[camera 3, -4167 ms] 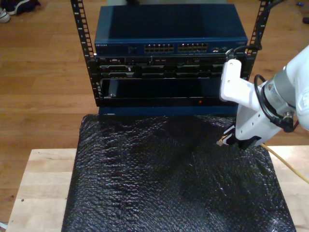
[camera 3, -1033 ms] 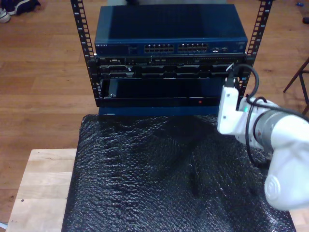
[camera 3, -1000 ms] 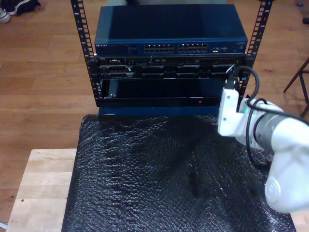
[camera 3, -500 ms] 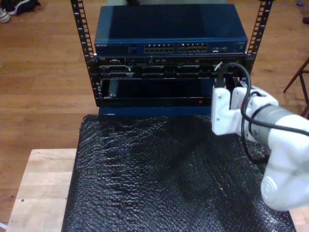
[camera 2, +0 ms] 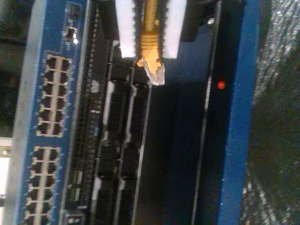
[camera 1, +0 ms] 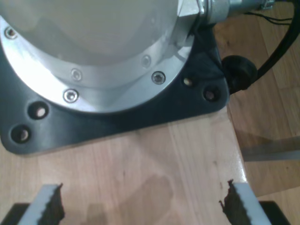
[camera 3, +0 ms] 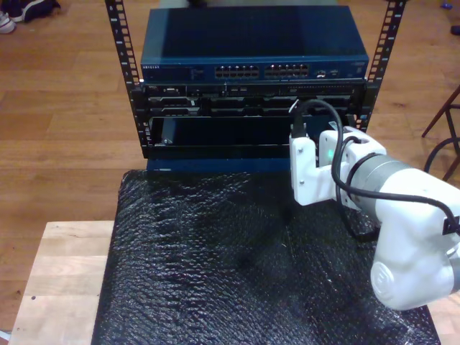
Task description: Grab the cable and plug it in
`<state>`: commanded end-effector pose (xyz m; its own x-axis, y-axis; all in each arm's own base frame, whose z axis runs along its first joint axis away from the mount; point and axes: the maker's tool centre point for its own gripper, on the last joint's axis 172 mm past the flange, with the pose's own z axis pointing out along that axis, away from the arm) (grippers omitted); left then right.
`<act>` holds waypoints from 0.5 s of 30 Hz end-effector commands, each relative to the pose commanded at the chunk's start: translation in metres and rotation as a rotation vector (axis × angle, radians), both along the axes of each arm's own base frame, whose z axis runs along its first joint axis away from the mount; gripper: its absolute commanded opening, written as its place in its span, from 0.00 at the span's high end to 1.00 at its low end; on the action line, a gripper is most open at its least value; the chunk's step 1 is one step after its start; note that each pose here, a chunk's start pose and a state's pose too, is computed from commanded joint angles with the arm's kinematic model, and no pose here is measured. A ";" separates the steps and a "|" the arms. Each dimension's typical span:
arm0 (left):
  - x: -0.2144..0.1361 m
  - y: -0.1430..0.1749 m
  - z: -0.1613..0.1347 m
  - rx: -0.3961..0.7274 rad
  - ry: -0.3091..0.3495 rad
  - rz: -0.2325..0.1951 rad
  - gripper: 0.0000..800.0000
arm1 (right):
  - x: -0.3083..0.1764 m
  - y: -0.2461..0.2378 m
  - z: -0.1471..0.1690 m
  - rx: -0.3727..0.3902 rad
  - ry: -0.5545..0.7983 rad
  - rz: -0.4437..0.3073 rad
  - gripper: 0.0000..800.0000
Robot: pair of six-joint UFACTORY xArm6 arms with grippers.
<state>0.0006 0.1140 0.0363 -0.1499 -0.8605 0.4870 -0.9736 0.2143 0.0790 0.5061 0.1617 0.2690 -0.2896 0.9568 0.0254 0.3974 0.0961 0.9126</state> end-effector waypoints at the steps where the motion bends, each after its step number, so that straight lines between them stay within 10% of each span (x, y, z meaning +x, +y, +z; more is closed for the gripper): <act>1: 0.000 0.001 0.000 0.002 0.000 0.000 0.00 | 0.005 0.001 0.006 0.008 -0.025 -0.002 1.00; 15: 0.000 0.000 0.000 0.000 0.000 0.000 0.00 | 0.010 -0.005 0.041 0.194 -0.210 -0.057 1.00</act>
<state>0.0006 0.1140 0.0363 -0.1499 -0.8605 0.4870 -0.9736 0.2143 0.0790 0.5164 0.1566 0.3099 -0.2537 0.9549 0.1545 0.1975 -0.1052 0.9746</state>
